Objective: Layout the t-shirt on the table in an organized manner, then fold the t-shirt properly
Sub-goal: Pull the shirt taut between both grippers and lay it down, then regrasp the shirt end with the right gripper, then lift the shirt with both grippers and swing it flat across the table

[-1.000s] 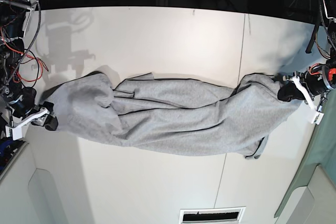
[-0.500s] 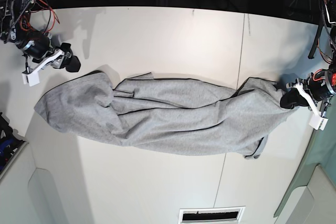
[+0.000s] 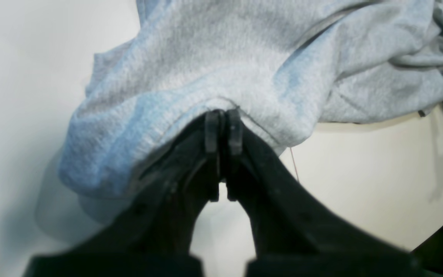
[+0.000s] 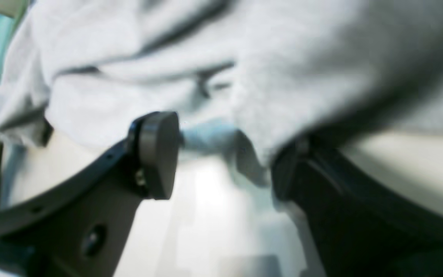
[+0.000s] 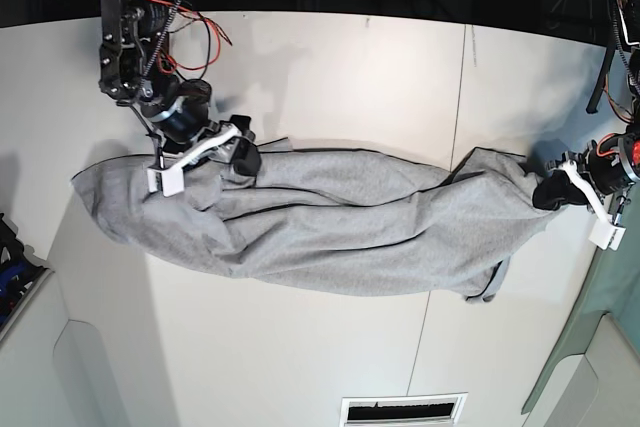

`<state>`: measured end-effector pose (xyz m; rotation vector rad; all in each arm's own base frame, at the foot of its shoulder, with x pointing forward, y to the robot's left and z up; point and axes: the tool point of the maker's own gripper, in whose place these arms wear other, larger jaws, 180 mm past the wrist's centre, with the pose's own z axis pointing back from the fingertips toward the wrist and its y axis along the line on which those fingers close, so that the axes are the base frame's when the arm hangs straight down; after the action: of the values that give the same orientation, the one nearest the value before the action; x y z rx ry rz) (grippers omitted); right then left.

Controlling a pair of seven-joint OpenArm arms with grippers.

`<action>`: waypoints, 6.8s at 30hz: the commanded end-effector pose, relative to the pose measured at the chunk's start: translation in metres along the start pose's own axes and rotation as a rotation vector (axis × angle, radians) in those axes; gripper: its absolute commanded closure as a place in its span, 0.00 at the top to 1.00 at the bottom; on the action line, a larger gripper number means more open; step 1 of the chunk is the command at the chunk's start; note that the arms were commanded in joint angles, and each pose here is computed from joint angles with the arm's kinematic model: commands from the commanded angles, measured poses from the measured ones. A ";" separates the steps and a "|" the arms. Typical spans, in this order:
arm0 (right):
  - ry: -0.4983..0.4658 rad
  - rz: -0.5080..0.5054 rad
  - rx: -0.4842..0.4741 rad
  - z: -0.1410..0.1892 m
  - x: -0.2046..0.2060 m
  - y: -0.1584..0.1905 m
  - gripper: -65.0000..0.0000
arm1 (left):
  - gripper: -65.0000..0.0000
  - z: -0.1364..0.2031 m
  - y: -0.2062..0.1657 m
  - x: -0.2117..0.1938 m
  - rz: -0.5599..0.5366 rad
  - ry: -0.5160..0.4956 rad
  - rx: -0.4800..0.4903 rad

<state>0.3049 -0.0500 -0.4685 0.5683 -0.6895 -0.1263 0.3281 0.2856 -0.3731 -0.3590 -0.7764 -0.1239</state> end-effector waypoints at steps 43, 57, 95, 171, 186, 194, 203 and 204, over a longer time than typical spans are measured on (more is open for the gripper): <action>0.011 0.306 0.064 0.080 0.126 -0.016 0.26 | 0.00 0.047 -0.025 0.043 -0.249 -0.059 -0.016; -0.077 0.090 0.027 0.108 0.115 -0.058 0.49 | 0.00 0.030 -0.001 0.014 -0.068 -0.017 -0.018; -0.107 0.128 -0.084 0.123 0.089 -0.065 0.00 | 0.00 0.068 -0.020 0.056 -0.044 -0.101 -0.128; 0.105 0.315 -0.222 0.248 0.024 -0.083 0.00 | 0.00 0.168 -0.076 -0.018 -0.274 0.185 -0.145; 0.006 0.095 -0.260 0.213 0.037 -0.144 0.42 | 0.28 0.124 -0.062 -0.098 -0.134 0.320 -0.149; -0.097 0.121 -0.237 0.205 0.077 -0.136 0.42 | 0.31 0.125 -0.044 -0.009 -0.143 0.000 -0.065; -0.152 0.040 -0.301 0.179 0.102 -0.170 0.43 | 0.55 0.067 -0.013 -0.012 -0.130 -0.031 0.011; -0.153 0.017 -0.298 0.174 0.102 -0.174 0.45 | 0.55 0.056 -0.012 -0.016 -0.115 -0.019 0.004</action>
<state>0.2729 -0.2971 -0.4126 0.2812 -0.7410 -0.2623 0.2646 0.2914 -0.3638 -0.3110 -0.7489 -0.2103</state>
